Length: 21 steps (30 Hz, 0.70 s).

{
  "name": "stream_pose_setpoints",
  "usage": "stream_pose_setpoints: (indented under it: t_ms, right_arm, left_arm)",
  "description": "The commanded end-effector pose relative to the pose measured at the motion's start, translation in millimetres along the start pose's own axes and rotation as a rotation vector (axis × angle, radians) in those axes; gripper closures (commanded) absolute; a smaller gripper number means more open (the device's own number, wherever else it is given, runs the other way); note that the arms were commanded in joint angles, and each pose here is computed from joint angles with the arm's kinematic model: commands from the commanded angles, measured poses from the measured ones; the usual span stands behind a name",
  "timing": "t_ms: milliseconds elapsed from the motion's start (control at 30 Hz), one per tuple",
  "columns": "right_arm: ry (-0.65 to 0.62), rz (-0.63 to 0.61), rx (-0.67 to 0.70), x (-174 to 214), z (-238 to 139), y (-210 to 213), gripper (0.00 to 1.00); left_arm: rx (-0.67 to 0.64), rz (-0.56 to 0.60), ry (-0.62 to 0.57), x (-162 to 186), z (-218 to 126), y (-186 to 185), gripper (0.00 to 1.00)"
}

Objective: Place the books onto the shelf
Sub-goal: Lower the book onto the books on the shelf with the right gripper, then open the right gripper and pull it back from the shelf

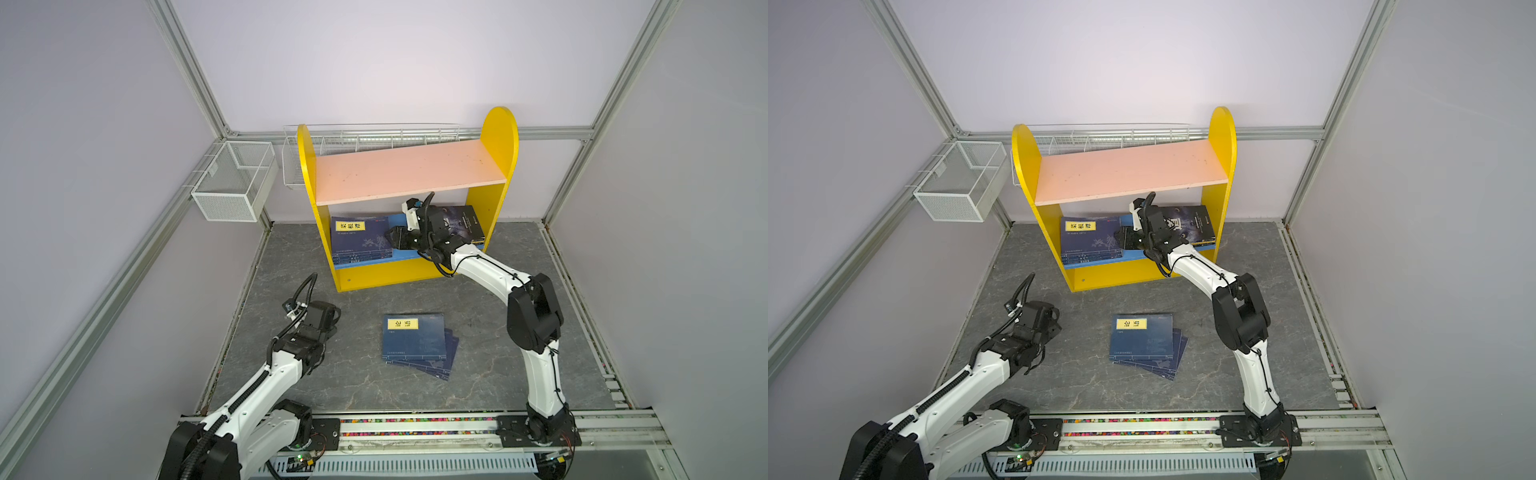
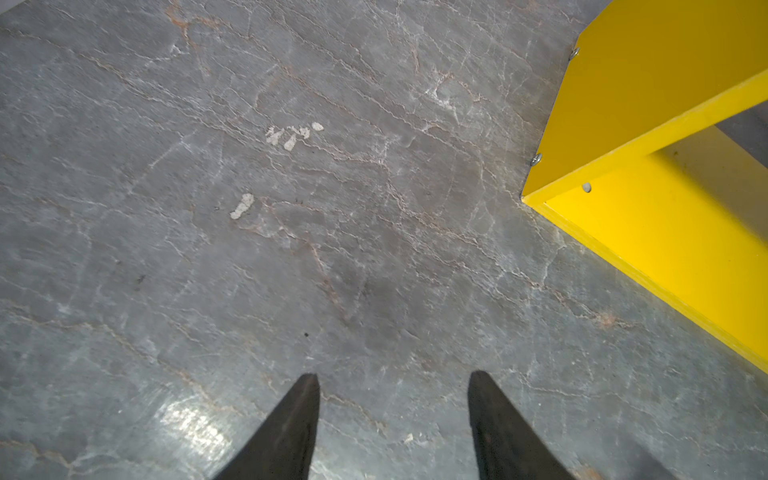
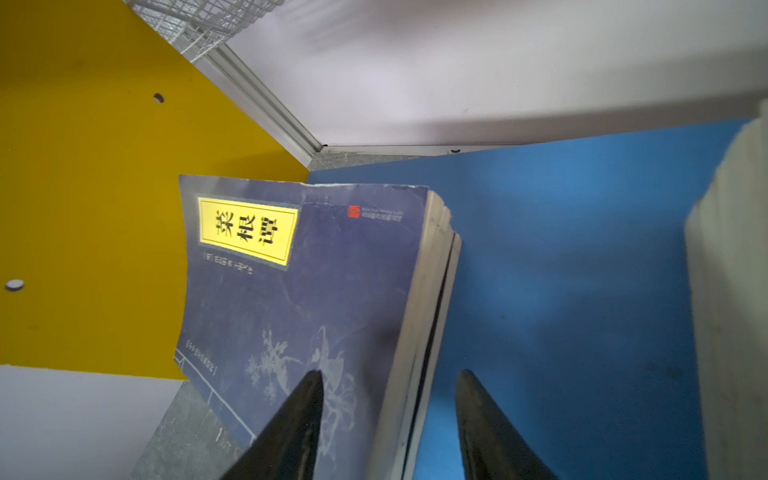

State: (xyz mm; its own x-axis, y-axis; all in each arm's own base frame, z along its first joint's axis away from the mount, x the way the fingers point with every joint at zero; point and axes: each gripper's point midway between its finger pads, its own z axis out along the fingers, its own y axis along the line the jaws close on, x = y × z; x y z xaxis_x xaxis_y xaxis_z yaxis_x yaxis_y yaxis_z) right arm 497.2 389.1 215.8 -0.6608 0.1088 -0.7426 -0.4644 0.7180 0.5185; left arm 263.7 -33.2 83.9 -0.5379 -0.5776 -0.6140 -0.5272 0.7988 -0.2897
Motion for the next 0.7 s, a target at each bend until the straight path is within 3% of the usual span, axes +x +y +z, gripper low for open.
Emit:
stream_pose_setpoints:
  t_ms: [0, 367, 533, 667]
  right_arm:
    - [0.016, 0.013, -0.050, 2, 12, 6, 0.49]
    - [0.030, -0.002, -0.139, 3, 23, 30, 0.49]
    - [-0.026, -0.056, -0.115, -11, 4, 32, 0.47]
    - [-0.122, -0.096, -0.050, -29, -26, 27, 0.37]
  left_arm:
    - [-0.002, -0.011, -0.015, -6, -1, -1, 0.42]
    - [-0.002, -0.014, -0.019, -6, -3, 1, 0.42]
    - [0.016, 0.020, -0.010, -5, -2, -4, 0.42]
    - [0.063, 0.067, 0.003, -4, -2, -15, 0.42]
